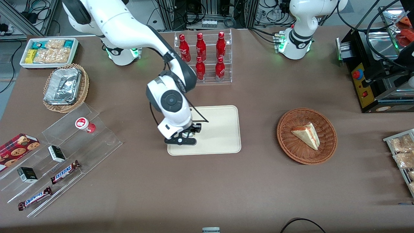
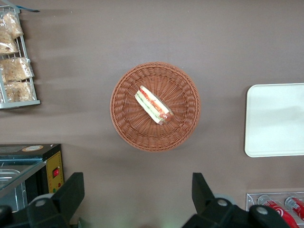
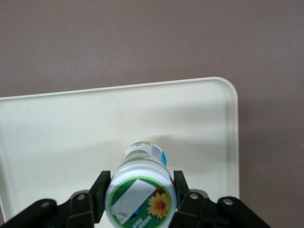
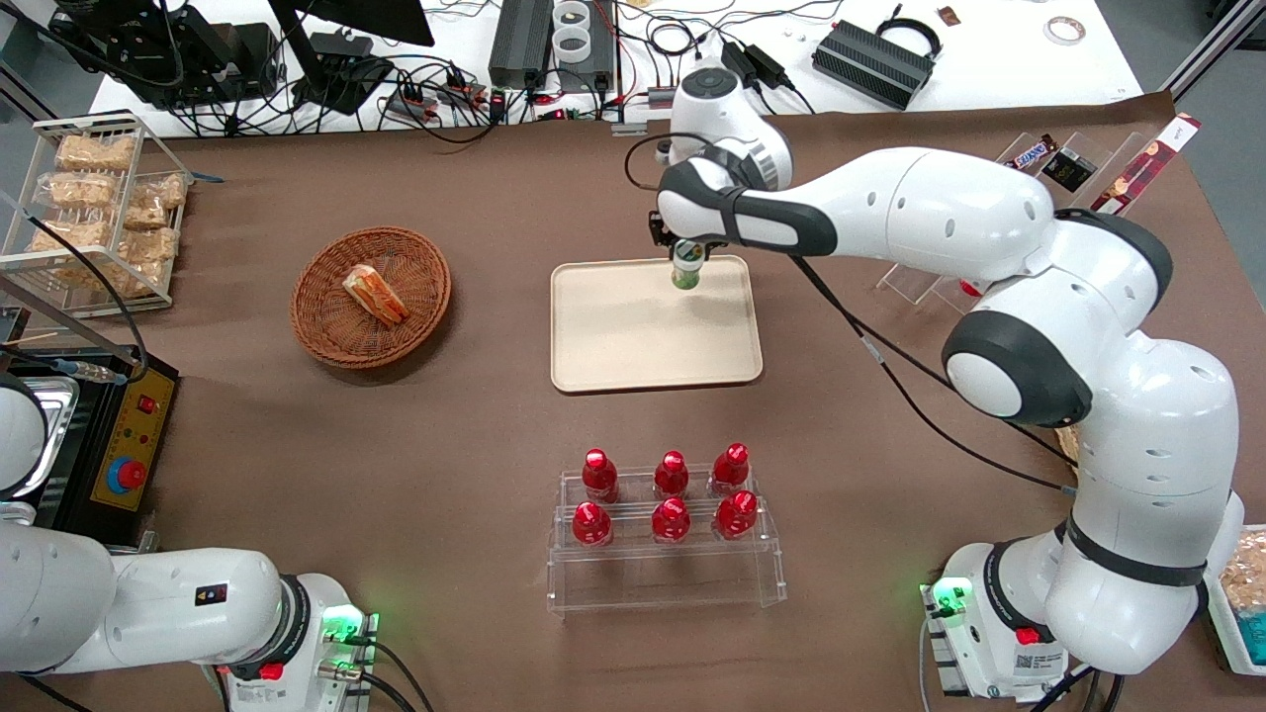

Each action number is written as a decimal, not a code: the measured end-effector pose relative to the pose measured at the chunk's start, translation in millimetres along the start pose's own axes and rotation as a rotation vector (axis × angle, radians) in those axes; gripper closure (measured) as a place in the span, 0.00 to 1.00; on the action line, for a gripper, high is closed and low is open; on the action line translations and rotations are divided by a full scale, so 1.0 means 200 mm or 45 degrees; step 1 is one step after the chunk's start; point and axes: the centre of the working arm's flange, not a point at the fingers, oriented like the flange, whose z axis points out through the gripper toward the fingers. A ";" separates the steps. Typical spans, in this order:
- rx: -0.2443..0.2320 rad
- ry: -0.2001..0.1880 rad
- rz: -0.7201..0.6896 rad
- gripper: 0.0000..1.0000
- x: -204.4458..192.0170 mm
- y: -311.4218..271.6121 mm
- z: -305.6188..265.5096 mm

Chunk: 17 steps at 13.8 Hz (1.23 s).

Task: Place green gum on tray
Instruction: 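Lower the gum bottle onto the tray and open the right gripper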

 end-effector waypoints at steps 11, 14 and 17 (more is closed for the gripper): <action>-0.004 0.017 0.054 0.41 -0.13 -0.18 0.32; 0.009 0.033 0.053 0.18 -0.12 -0.18 0.34; 0.020 0.047 0.042 0.00 -0.14 -0.21 0.36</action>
